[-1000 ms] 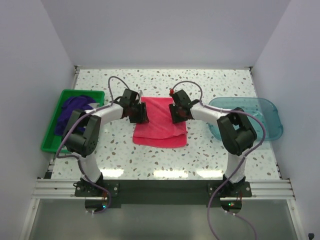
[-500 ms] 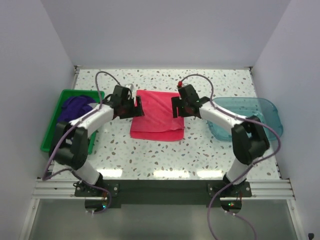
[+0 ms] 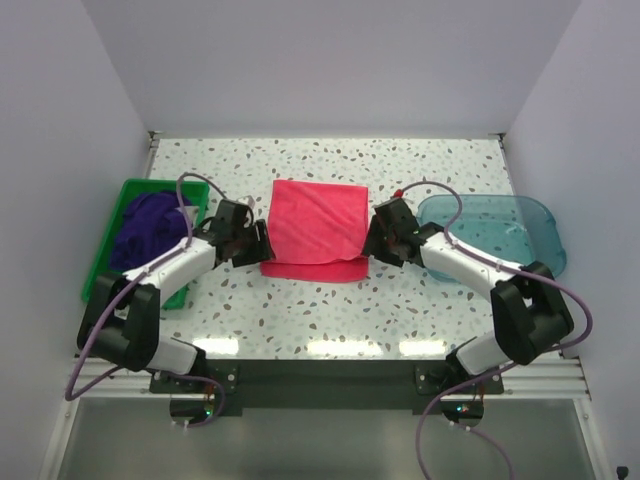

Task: Fold and stack the towels
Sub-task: Fold the towel

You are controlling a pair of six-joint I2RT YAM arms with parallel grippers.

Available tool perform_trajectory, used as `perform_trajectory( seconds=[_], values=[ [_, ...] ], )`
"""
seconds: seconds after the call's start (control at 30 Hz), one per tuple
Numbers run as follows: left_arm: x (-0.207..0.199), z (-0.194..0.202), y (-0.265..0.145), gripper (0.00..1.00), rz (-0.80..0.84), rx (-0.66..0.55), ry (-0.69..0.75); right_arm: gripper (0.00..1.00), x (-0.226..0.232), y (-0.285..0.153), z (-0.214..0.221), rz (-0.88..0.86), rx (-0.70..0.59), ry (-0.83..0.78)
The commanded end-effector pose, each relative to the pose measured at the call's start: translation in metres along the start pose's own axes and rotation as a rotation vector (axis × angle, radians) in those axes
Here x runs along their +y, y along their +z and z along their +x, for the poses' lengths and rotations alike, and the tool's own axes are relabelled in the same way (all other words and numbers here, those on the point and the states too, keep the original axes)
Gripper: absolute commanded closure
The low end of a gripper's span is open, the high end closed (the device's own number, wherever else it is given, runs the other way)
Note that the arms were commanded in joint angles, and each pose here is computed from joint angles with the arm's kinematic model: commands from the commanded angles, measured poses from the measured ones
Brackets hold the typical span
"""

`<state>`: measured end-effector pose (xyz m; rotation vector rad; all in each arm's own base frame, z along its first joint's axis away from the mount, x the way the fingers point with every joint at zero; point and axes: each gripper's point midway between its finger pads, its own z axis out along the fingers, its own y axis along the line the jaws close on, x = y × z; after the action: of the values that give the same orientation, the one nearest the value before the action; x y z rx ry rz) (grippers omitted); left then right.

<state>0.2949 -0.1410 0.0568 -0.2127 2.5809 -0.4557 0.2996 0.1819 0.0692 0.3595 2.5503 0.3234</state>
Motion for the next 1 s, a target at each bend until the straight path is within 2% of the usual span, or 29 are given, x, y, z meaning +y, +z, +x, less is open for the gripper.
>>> perform_trajectory(
  seconds=[0.0,0.1,0.3,0.57,0.97],
  values=[
    [-0.007,-0.021,0.005,0.39,0.019,-0.070,-0.021,0.42,0.007,0.007,-0.010,-0.006,-0.053,0.142],
    [-0.008,-0.022,0.008,0.40,0.020,-0.069,-0.018,0.45,0.005,0.011,-0.008,0.000,-0.061,0.187],
    [-0.007,-0.024,0.011,0.40,0.013,-0.066,-0.007,0.46,0.013,0.012,-0.020,-0.012,-0.094,0.245],
    [-0.006,-0.025,0.014,0.41,0.006,-0.063,0.000,0.46,0.011,0.029,-0.007,0.024,-0.038,0.294],
    [-0.007,-0.028,0.017,0.41,0.003,-0.057,0.012,0.68,0.009,0.038,-0.003,0.017,-0.043,0.308]
  ],
)
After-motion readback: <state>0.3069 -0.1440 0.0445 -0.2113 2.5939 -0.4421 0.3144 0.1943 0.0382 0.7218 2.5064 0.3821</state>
